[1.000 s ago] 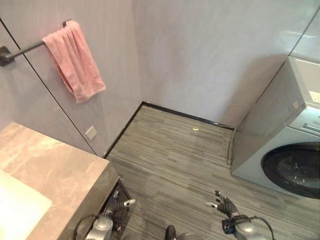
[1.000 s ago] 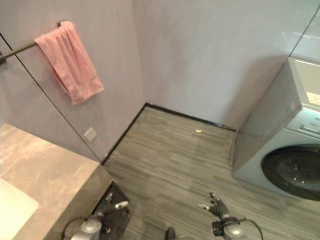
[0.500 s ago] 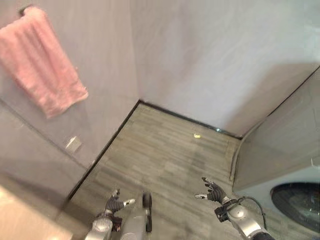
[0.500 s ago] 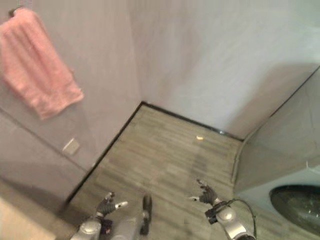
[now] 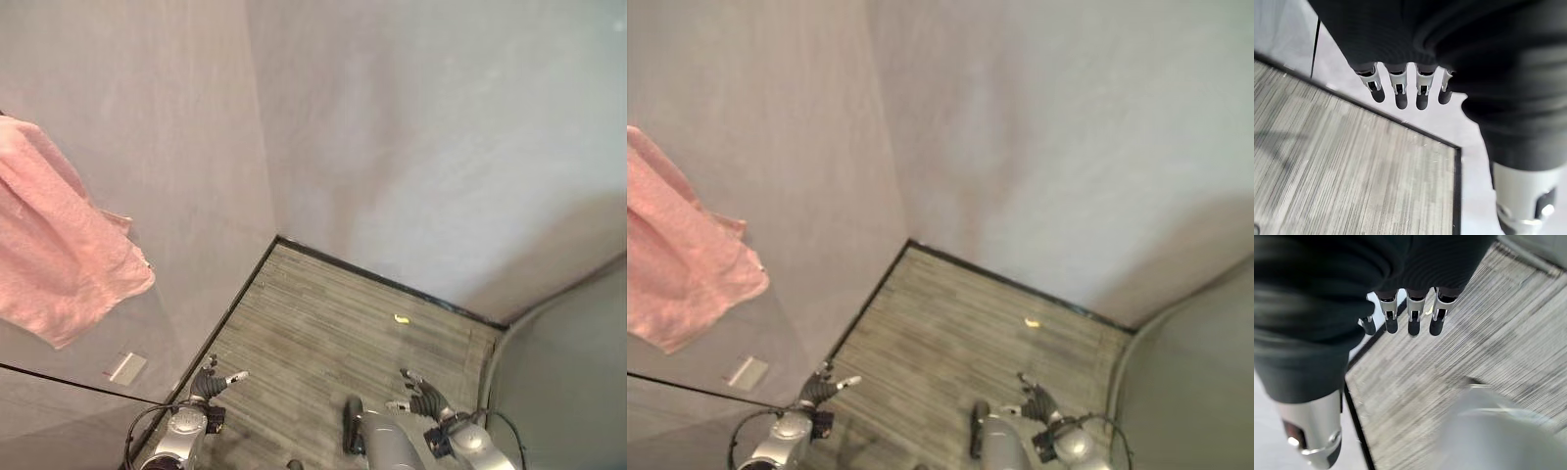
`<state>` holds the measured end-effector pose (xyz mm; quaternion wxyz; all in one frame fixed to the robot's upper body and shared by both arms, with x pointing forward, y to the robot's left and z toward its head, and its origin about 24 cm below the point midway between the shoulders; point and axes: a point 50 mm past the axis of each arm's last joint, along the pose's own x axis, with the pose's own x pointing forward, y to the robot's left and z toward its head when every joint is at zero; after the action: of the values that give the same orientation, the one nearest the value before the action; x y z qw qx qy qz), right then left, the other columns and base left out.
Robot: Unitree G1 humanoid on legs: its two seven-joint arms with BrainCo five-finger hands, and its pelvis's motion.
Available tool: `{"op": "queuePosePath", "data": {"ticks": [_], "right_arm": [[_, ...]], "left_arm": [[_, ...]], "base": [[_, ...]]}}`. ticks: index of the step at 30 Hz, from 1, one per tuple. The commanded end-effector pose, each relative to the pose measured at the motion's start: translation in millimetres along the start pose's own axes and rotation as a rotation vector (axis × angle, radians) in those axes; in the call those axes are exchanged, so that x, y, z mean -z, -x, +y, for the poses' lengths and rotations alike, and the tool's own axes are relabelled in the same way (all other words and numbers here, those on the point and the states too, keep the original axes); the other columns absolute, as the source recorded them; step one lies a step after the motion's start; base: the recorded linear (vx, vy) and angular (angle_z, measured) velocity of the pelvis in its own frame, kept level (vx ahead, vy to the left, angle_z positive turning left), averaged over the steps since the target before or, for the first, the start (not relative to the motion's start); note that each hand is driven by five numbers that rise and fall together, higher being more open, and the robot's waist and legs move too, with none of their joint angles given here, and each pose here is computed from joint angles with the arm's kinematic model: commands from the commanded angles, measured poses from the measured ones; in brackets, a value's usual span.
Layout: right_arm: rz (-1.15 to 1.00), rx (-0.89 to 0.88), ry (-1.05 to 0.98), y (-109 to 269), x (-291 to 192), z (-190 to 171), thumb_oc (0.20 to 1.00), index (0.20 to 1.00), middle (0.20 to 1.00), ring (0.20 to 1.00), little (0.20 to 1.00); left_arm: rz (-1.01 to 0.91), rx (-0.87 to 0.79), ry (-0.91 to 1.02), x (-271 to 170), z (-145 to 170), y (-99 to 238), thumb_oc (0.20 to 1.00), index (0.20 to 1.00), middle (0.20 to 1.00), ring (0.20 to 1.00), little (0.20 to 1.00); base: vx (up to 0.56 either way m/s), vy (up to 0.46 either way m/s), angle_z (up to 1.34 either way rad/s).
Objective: Put brush and paste in cup on sink, flatten towel.
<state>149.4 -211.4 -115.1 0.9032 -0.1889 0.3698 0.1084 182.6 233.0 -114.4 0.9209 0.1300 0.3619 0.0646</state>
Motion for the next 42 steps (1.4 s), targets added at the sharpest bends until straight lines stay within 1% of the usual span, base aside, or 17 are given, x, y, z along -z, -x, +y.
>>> {"op": "queuePosePath", "data": {"ticks": [1,5,7,10,16,19,21,24,25,28,31,36,39,42], "right_arm": [[-0.049,0.049,-0.026,1,-8,-16,1.0,1.0,1.0,1.0,1.0],[-0.039,0.042,-0.002,4,-3,-17,1.0,1.0,1.0,1.0,1.0],[-0.041,0.037,0.014,4,-4,-17,1.0,1.0,1.0,1.0,1.0],[-0.096,0.027,0.114,2,-18,-20,1.0,1.0,1.0,1.0,1.0],[-0.128,0.009,0.182,4,-23,-19,1.0,1.0,1.0,1.0,1.0],[-0.126,0.039,0.161,3,-22,-22,1.0,1.0,1.0,1.0,1.0],[-0.106,0.05,0.147,4,-18,-23,1.0,1.0,1.0,1.0,1.0],[-0.043,0.069,0.069,4,-3,-20,1.0,1.0,1.0,1.0,1.0],[-0.016,0.081,0.03,6,4,-22,1.0,1.0,1.0,1.0,1.0],[0.002,0.075,0.024,3,4,-21,1.0,1.0,1.0,1.0,1.0],[-0.028,0.06,0.032,-4,-9,-18,1.0,1.0,1.0,1.0,1.0],[-0.039,0.051,0.015,-8,-13,-14,1.0,1.0,1.0,1.0,1.0],[-0.056,0.02,0.018,-12,-20,-6,1.0,1.0,1.0,1.0,1.0],[-0.086,-0.006,0.055,-14,-29,0,1.0,1.0,1.0,1.0,1.0]], "left_arm": [[-0.086,0.02,-0.07,-15,3,-1,1.0,1.0,1.0,1.0,1.0],[-0.07,0.026,-0.071,-9,0,0,1.0,1.0,1.0,1.0,1.0],[-0.062,0.019,-0.053,-6,1,1,1.0,1.0,1.0,1.0,1.0],[-0.072,0.005,-0.065,-8,6,0,1.0,1.0,1.0,1.0,1.0],[-0.061,-0.003,-0.091,-3,11,2,1.0,1.0,1.0,1.0,1.0],[-0.07,-0.009,-0.095,-11,6,-3,1.0,1.0,1.0,1.0,1.0],[-0.084,0.001,-0.06,-17,0,-4,1.0,1.0,1.0,1.0,1.0],[-0.108,0.019,-0.044,-22,-8,-4,1.0,1.0,1.0,1.0,1.0],[-0.132,0.053,-0.059,-25,-14,-3,1.0,1.0,1.0,1.0,1.0],[-0.144,0.066,-0.067,-24,-14,0,1.0,1.0,1.0,1.0,1.0],[-0.1,0.065,-0.105,-9,-7,5,1.0,1.0,1.0,1.0,1.0],[-0.089,0.081,-0.141,-4,-4,7,1.0,1.0,1.0,1.0,1.0],[-0.082,0.09,-0.162,-3,-6,7,1.0,1.0,1.0,1.0,1.0],[-0.069,0.09,-0.159,-1,-6,7,1.0,1.0,1.0,1.0,1.0]], "base": [[0.26,-0.082,2.08],[0.14,-0.118,1.44],[0.07,-0.097,0.37],[0.08,-0.145,0.55],[0.03,-0.042,0.46],[-0.06,0.085,0.7],[-0.07,0.205,1.96],[0.03,0.178,1.03],[0.07,0.202,0.06],[0.07,0.177,1.17],[0.1,0.187,-0.08],[0.09,0.118,0.13],[0.12,0.143,0.55],[0.13,0.035,0.29]]}}
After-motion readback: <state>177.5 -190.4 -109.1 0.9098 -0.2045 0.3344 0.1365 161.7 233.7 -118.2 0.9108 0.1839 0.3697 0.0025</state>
